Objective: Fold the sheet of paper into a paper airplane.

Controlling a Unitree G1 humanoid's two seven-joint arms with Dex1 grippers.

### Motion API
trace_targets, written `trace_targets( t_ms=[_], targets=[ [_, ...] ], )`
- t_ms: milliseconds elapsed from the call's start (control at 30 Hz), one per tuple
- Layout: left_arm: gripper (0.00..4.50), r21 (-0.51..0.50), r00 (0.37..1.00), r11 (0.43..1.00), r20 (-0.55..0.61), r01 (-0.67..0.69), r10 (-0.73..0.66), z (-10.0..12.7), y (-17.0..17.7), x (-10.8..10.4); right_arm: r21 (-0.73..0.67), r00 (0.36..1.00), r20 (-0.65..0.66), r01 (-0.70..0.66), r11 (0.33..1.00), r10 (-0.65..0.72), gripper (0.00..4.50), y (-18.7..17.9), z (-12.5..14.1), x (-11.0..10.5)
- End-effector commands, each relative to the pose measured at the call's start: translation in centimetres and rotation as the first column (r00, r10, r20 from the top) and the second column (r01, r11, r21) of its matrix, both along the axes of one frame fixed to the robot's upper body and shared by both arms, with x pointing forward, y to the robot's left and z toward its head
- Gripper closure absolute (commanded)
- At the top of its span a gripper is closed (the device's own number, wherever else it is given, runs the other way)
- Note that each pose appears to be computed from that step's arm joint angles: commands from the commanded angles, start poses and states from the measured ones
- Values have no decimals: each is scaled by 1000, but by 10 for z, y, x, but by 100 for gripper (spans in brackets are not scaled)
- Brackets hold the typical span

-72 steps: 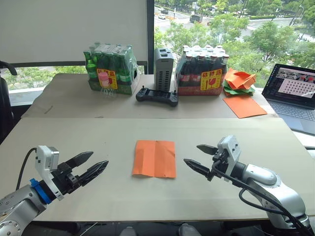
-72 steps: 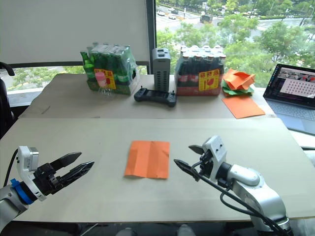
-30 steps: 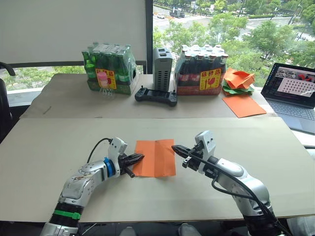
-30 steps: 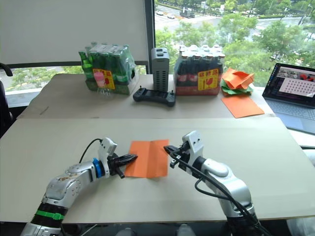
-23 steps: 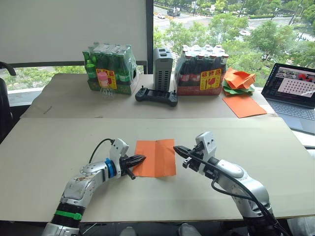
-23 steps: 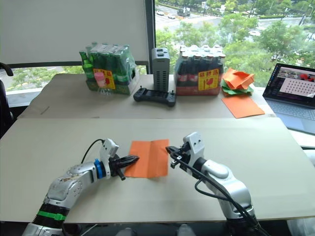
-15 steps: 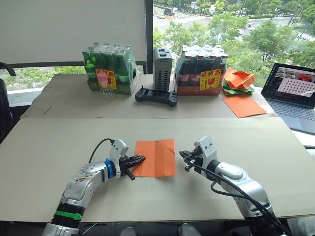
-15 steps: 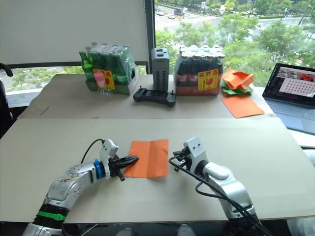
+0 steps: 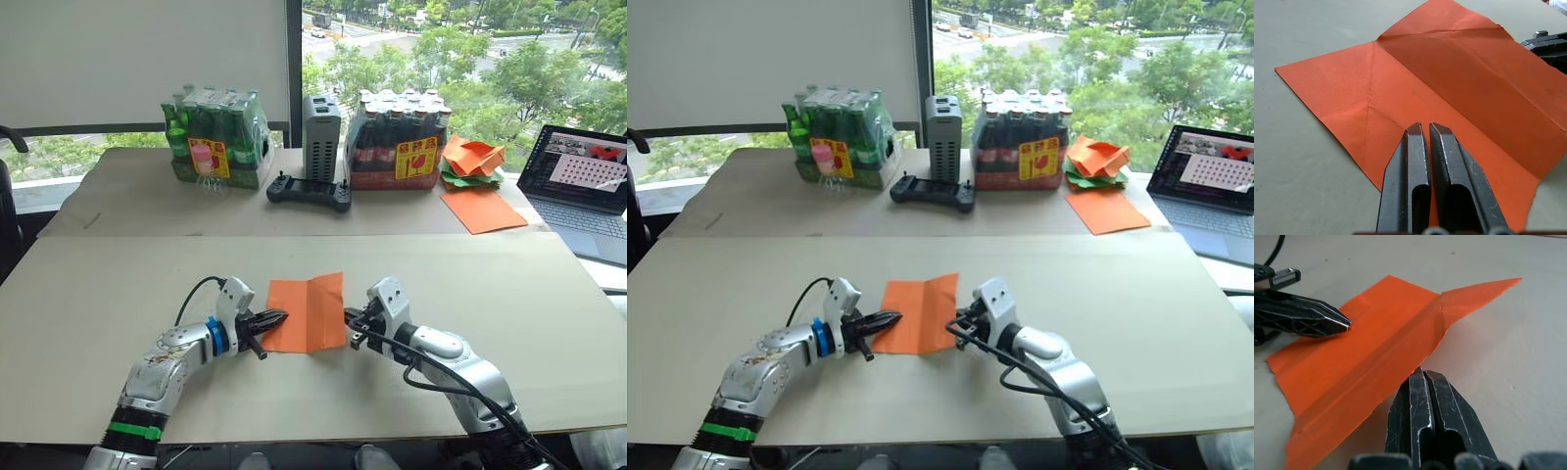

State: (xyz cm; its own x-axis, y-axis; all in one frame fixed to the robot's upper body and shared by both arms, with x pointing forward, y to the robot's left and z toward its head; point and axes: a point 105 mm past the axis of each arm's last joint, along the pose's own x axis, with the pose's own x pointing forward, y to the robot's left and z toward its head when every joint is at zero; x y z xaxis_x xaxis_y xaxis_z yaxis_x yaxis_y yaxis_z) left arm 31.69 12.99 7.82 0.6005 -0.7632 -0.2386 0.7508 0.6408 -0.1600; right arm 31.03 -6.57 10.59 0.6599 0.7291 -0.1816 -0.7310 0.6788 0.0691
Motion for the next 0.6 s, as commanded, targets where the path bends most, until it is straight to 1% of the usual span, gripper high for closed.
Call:
trace_targets(
  t_ms=[33, 200, 367, 500, 600],
  targets=[
    [424, 14, 1000, 1000, -10, -19, 20, -5, 4, -2, 85, 998, 55, -33, 996, 28, 450, 8, 26, -1],
    [424, 17, 1000, 1000, -10, -22, 23, -6, 5, -3, 52, 997, 51, -66, 996, 63, 450, 21, 20, -3],
    [424, 17, 1000, 999, -7, -30, 30, -7, 5, -4, 12, 996, 20, -86, 996, 85, 450, 38, 5, -4],
    [424, 15, 999, 999, -2, -41, 41, -6, 7, -3, 51, 997, 11, -80, 995, 79, 450, 50, 4, -1],
    [424, 21, 999, 999, 2, -48, 48, -6, 10, -4, 52, 997, 8, -71, 996, 71, 450, 56, 3, 4]
  ],
)
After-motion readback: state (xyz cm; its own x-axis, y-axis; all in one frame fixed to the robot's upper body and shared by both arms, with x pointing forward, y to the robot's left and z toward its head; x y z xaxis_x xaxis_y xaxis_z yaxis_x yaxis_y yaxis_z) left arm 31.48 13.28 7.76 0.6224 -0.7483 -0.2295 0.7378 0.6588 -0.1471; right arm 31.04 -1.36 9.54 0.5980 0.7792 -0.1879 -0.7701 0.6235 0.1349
